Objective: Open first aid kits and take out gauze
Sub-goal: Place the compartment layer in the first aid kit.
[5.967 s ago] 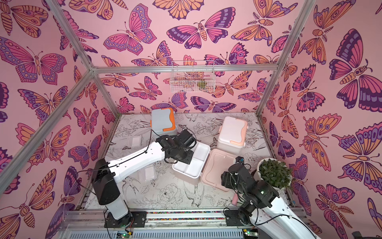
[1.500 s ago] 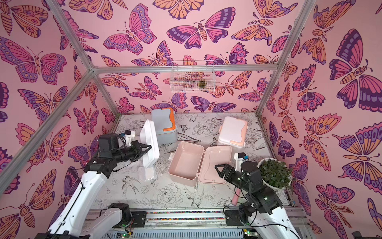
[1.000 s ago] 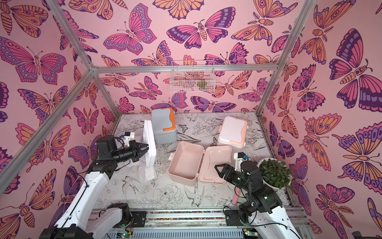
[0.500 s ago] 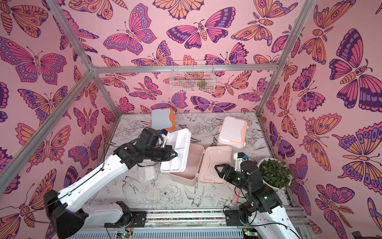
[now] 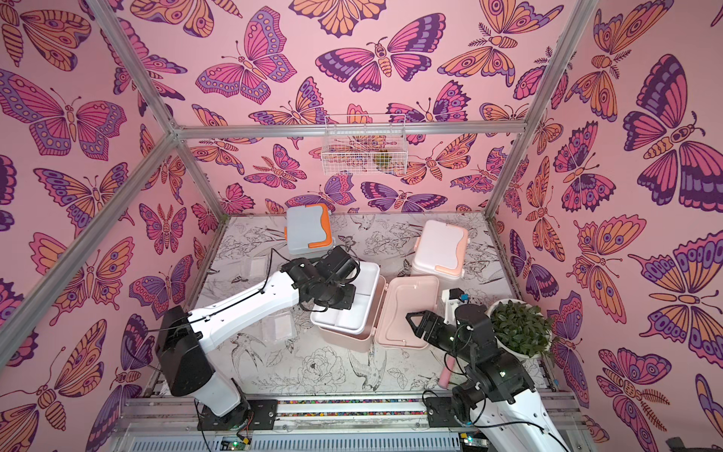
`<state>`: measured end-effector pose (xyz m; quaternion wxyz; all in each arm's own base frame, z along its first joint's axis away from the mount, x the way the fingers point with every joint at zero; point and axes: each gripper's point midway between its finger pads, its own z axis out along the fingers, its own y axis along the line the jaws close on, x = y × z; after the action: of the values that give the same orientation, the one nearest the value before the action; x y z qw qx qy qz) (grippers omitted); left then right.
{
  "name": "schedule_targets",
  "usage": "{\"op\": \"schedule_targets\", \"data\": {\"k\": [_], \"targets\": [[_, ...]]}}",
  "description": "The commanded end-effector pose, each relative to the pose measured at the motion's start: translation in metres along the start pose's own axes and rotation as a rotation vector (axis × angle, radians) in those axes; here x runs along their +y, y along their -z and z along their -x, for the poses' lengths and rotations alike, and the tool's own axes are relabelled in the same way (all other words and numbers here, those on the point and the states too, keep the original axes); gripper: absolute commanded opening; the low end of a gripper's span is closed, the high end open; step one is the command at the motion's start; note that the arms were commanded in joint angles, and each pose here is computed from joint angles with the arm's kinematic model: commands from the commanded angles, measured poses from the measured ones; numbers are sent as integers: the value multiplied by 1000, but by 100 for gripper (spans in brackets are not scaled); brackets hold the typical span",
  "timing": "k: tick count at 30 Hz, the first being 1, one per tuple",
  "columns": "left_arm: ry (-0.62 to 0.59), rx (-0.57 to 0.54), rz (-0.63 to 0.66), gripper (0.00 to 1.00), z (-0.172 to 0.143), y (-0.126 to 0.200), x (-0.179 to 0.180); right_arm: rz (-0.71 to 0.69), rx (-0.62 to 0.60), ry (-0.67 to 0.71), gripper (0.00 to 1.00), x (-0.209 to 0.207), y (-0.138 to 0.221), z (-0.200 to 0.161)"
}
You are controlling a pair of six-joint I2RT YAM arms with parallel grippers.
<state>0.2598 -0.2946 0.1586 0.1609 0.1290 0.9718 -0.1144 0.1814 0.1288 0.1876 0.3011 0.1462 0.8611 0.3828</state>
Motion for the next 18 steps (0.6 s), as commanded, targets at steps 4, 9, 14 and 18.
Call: {"op": "schedule_targets", "data": {"k": [4, 9, 14, 18], "targets": [[-46, 21, 65, 0, 0, -10, -3, 16, 7, 21, 76, 7, 4, 0], [-64, 46, 77, 0, -1, -20, -9, 15, 6, 24, 76, 6, 4, 0], [-74, 59, 82, 0, -4, -26, -15, 9, 9, 24, 76, 4, 4, -1], [-79, 70, 80, 0, -8, -30, -19, 11, 11, 26, 76, 5, 4, -1]]}}
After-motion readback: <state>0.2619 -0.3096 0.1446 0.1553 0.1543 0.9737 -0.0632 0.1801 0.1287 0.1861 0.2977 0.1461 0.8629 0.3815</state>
